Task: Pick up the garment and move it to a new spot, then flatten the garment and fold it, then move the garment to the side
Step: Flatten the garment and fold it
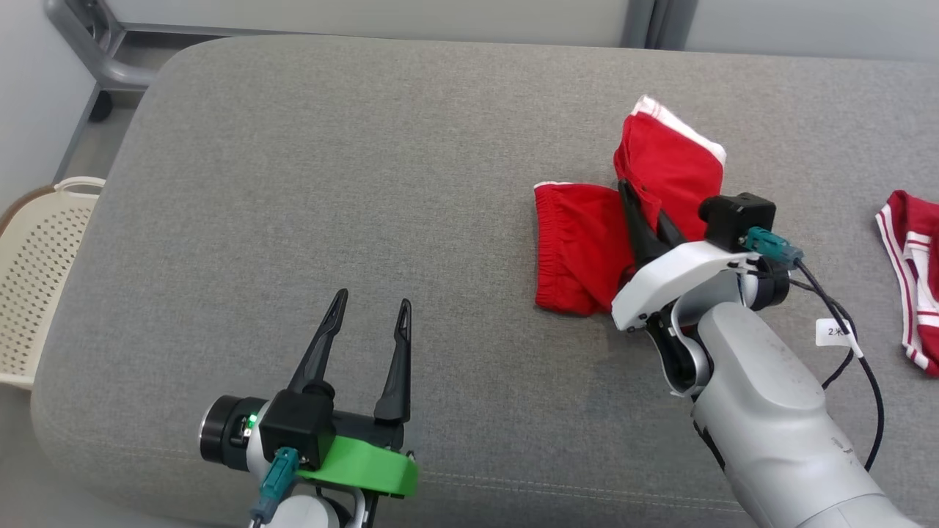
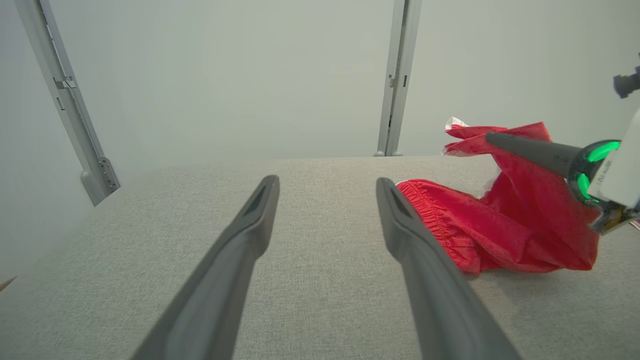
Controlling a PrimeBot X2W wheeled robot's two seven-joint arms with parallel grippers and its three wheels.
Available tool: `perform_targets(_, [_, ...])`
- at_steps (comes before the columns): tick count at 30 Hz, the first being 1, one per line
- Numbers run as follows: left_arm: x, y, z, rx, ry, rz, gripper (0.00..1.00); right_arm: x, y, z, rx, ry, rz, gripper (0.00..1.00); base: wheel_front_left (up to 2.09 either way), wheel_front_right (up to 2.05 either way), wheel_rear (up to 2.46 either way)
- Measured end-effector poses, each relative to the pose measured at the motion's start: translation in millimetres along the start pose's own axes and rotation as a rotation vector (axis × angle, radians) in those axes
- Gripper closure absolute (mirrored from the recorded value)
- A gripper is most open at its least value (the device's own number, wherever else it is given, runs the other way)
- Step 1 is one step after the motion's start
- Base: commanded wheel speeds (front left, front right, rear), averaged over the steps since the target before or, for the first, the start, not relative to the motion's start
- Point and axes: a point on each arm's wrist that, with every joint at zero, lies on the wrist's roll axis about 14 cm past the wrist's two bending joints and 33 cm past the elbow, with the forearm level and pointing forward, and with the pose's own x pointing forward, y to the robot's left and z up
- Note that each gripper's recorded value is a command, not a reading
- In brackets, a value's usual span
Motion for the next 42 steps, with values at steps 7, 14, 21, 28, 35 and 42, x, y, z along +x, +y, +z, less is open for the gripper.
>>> perform_targets(7, [-8, 15, 2, 0.006, 0.000, 0.053, 0.00, 1, 32, -45, -0.005, 0.135, 0.092, 1.00, 0.00, 0.00, 0.00])
perform_targets(14, [-11, 22, -2, 0.008, 0.015, 0.080, 0.00, -8, 44, -84, 0.007, 0.247, 0.130, 0.16, 0.00, 0.00, 0.00])
perform_targets(21, [-11, 23, -4, 0.008, 0.019, 0.086, 0.00, -17, 65, -80, 0.075, 0.228, 0.177, 0.00, 0.00, 0.00, 0.00])
perform_targets(28, [-7, 14, -4, 0.003, 0.014, 0.059, 0.00, -24, 65, -47, 0.062, 0.115, 0.180, 0.00, 0.00, 0.00, 0.00])
perform_targets(35, [5, -1, -2, -0.010, 0.001, 0.006, 0.00, -49, 8, -6, -0.048, -0.030, 0.019, 0.00, 0.00, 0.00, 0.00])
perform_targets(42, [17, -18, -7, -0.062, 0.008, -0.041, 0.00, -91, -46, 16, -0.149, -0.092, -0.157, 0.00, 0.00, 0.00, 0.00])
